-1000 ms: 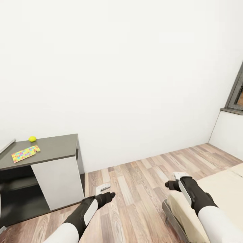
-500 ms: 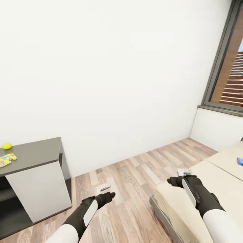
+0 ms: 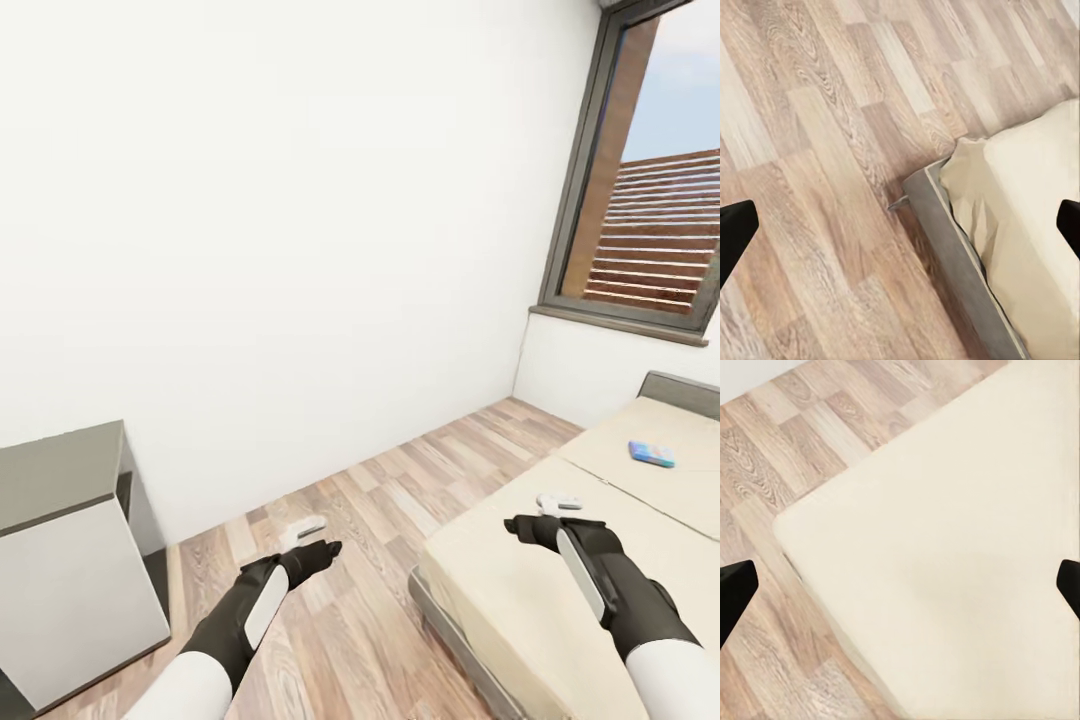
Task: Put all the toys in the child's room - the three board games (two on the bed and one on the table), the two jigsaw puzzles on the table, and the tennis ball on the table - inside the toy box on the table in the child's room.
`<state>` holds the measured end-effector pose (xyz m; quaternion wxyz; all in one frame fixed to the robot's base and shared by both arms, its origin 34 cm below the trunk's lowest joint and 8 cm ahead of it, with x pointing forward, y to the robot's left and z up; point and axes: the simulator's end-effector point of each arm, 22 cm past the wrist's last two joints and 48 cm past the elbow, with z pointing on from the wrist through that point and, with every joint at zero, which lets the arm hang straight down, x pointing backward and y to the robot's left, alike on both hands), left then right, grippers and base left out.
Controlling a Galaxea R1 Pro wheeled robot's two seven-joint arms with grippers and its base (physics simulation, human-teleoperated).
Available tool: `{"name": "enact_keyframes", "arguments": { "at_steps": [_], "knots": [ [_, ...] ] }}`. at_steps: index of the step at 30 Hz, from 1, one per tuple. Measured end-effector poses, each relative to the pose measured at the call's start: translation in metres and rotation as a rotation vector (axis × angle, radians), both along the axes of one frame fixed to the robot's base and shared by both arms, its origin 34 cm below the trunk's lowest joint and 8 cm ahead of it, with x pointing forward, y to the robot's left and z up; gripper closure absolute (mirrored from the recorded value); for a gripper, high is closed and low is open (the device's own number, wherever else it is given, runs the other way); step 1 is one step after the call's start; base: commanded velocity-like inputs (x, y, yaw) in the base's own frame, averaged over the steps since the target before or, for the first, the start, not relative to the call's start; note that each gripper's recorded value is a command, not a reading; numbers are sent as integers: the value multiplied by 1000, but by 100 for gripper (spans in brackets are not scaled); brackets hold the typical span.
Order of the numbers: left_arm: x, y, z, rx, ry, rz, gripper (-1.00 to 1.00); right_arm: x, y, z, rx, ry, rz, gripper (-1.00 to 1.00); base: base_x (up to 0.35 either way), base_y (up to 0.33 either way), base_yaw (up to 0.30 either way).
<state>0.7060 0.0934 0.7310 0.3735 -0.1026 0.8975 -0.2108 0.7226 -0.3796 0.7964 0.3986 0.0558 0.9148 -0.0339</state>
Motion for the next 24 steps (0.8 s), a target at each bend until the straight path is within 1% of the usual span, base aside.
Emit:
{"name": "enact_keyframes", "arguments": {
  "at_steps": [1, 2, 3, 4, 5, 6, 8, 9, 10, 11, 12, 13, 15, 18, 20, 21, 23, 24],
  "knots": [
    [5, -1, 11, -2, -13, -6, -100, -1, -1, 3, 2, -9, 0, -100, 0, 0, -281],
    [5, -1, 11, -1, -13, -7, -100, -1, -1, 3, 3, -9, 0, -100, 0, 0, -281],
    [10, -2, 23, -3, -25, -13, -100, -1, -2, 5, 5, -16, -1, -100, 0, 0, -281],
    [10, -1, 23, -3, -26, -13, -100, -1, -2, 5, 5, -17, -1, -100, 0, 0, -281],
    [15, -2, 35, -6, -39, -18, -100, -2, -3, 7, 8, -22, -1, -100, 0, 0, -281],
    [15, -2, 35, -5, -40, -18, -100, -2, -3, 7, 8, -22, -1, -100, 0, 0, -281],
    [23, -4, 60, -20, -63, -21, -100, -3, -4, 9, 15, -29, -2, -100, 0, 0, -280],
    [24, -4, 60, -20, -63, -21, -100, -3, -4, 9, 15, -29, -2, -100, 0, 0, -280],
    [26, -5, 70, -32, -69, -20, -100, -3, -5, 9, 18, -31, -4, -100, 0, 0, -280],
    [26, -5, 70, -32, -69, -20, -100, -3, -5, 9, 18, -31, -4, -100, 0, 0, -279],
    [28, -7, 79, -44, -71, -17, -100, -3, -6, 10, 20, -32, -5, -100, 0, 0, -279],
    [28, -7, 79, -44, -70, -17, -100, -3, -6, 9, 20, -31, -5, -100, 0, 0, -279],
    [27, -13, 90, -63, -66, -16, -100, -3, -7, 9, 26, -32, -10, -100, 0, 0, -279],
    [26, -18, 93, -62, -60, -20, -100, -3, -9, 8, 30, -32, -15, -100, 0, 0, -278],
    [22, -30, 96, -47, -48, -36, -100, -4, -14, 9, 40, -34, -31, -100, 0, 0, -278],
    [21, -30, 95, -46, -47, -36, -100, -4, -14, 8, 41, -34, -32, -100, 0, 0, -278],
    [17, -39, 96, -19, -37, -50, -100, -5, -19, 9, 51, -37, -48, -100, 0, 0, -278],
    [17, -39, 96, -18, -37, -50, -100, -5, -19, 8, 51, -37, -49, -100, 0, 0, -278]
  ]
}}
